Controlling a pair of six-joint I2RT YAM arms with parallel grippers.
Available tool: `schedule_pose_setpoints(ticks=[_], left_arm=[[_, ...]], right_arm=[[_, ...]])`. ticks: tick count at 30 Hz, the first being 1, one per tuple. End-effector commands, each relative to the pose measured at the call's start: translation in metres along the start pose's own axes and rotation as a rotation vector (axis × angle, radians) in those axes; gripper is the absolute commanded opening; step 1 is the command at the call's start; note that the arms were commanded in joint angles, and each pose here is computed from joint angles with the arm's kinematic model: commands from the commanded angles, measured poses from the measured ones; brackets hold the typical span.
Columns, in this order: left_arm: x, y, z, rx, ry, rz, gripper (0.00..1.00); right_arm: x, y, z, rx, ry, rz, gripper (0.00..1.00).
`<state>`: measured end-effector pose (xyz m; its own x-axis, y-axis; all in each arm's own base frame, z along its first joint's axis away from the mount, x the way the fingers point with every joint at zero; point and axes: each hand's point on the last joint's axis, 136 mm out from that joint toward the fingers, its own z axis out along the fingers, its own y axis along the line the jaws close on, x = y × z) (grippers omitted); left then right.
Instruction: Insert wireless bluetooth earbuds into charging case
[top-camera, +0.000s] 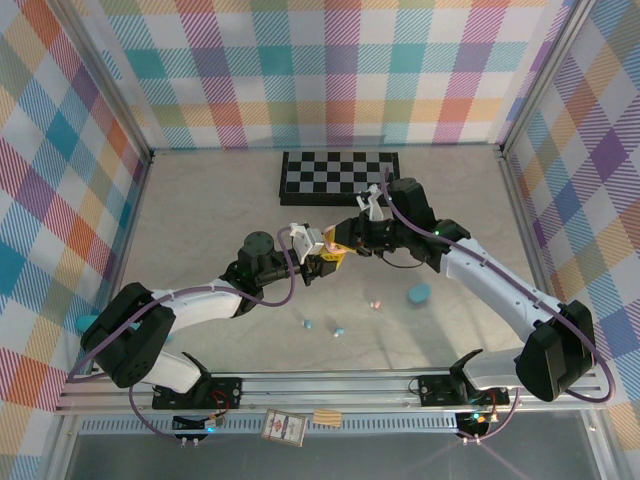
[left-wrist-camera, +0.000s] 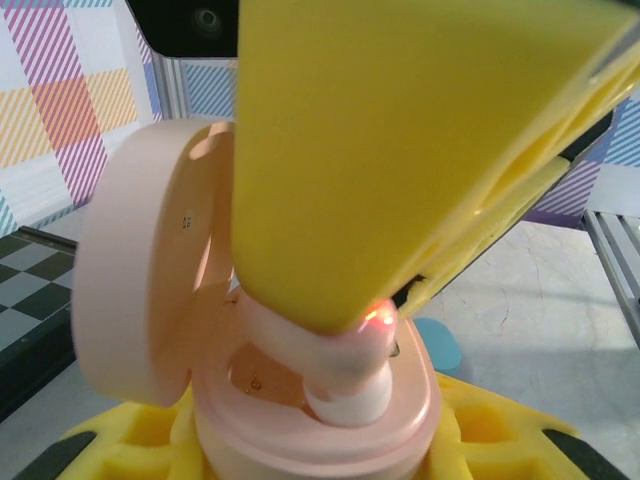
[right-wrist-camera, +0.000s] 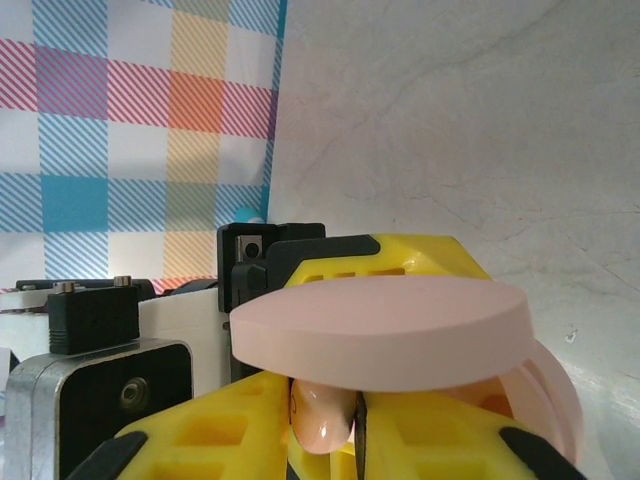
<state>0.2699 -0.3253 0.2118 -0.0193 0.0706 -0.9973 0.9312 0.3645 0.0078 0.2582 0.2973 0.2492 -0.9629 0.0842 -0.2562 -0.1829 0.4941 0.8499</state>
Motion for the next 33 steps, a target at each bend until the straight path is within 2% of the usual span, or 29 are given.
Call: schedule_pose_setpoints(ticks=[1,13,18,22,28,33], left_arm=[[-0.030,-0.004,0.002,0.008,-0.076,0.053,0.29],[-0.033,-0.003,0.001,0.001,-0.085,0.059,0.29],[-0.032,-0.001,-0.001,-0.013,-0.092,0.063,0.29],[-0.032,0.003,-0.009,-0.028,-0.091,0.064,0.29],[-0.033,0.008,-0.024,-0.051,-0.085,0.065,0.29],[-0.032,0.009,-0.033,-0.062,-0.087,0.063,0.29]], right_arm=[[-0.001,0.000,-0.003,0.036,-0.011,-0.024,0.29],[0.000,0.008,-0.019,0.049,-0.041,-0.077,0.41],[0.009,0.025,-0.033,-0.008,-0.048,-0.152,0.49],[0.017,0.023,-0.052,0.005,-0.103,-0.180,0.52],[0.031,-0.032,-0.079,0.193,-0.223,-0.109,0.53],[0.046,-0.094,-0.082,0.232,-0.267,0.108,0.53]])
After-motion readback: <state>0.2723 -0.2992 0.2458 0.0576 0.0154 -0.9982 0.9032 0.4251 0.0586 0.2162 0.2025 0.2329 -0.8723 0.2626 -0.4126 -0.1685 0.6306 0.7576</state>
